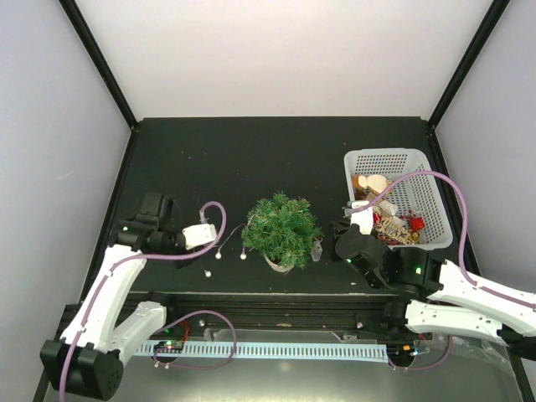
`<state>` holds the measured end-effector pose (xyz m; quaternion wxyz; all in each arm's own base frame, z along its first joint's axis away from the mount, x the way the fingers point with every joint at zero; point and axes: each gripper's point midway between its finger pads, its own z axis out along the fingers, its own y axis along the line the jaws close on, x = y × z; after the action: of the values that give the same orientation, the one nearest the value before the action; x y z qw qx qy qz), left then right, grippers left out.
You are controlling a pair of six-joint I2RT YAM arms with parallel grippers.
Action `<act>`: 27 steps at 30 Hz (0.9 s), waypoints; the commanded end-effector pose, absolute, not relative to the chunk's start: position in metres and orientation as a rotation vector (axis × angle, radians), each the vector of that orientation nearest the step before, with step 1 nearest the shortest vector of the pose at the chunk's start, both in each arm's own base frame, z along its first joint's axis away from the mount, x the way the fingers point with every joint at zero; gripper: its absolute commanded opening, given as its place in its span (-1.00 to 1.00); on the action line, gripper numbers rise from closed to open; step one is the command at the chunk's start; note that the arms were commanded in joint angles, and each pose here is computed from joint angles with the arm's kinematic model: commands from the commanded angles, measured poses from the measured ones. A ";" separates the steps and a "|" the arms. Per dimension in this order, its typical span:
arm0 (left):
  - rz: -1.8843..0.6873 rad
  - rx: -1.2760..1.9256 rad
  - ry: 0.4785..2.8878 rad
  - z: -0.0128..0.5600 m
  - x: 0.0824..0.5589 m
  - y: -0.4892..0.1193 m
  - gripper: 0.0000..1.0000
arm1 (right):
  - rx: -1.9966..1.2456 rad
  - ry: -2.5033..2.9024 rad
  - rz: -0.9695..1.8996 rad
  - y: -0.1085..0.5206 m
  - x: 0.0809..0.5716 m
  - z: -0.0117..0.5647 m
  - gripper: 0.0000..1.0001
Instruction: Decorate the small christmas tree
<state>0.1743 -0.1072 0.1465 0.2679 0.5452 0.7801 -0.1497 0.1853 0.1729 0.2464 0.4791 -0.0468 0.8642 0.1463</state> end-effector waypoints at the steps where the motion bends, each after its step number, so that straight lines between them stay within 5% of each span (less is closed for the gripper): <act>1: -0.503 1.584 1.957 0.183 0.135 -0.128 -0.97 | -0.092 2.072 0.338 0.162 0.188 0.265 -0.53; 16: -0.846 1.776 1.573 0.292 0.041 -0.169 -0.97 | -0.079 2.061 0.307 0.156 0.189 0.264 -0.56; 27: -1.026 1.787 1.439 0.353 0.050 -0.210 -0.97 | -0.055 2.052 0.275 0.152 0.192 0.265 -0.55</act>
<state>0.0510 -0.1943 0.3285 0.3079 0.6794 0.5653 -0.3521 0.1874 0.1605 0.2511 0.4891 -0.0459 0.8627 0.1201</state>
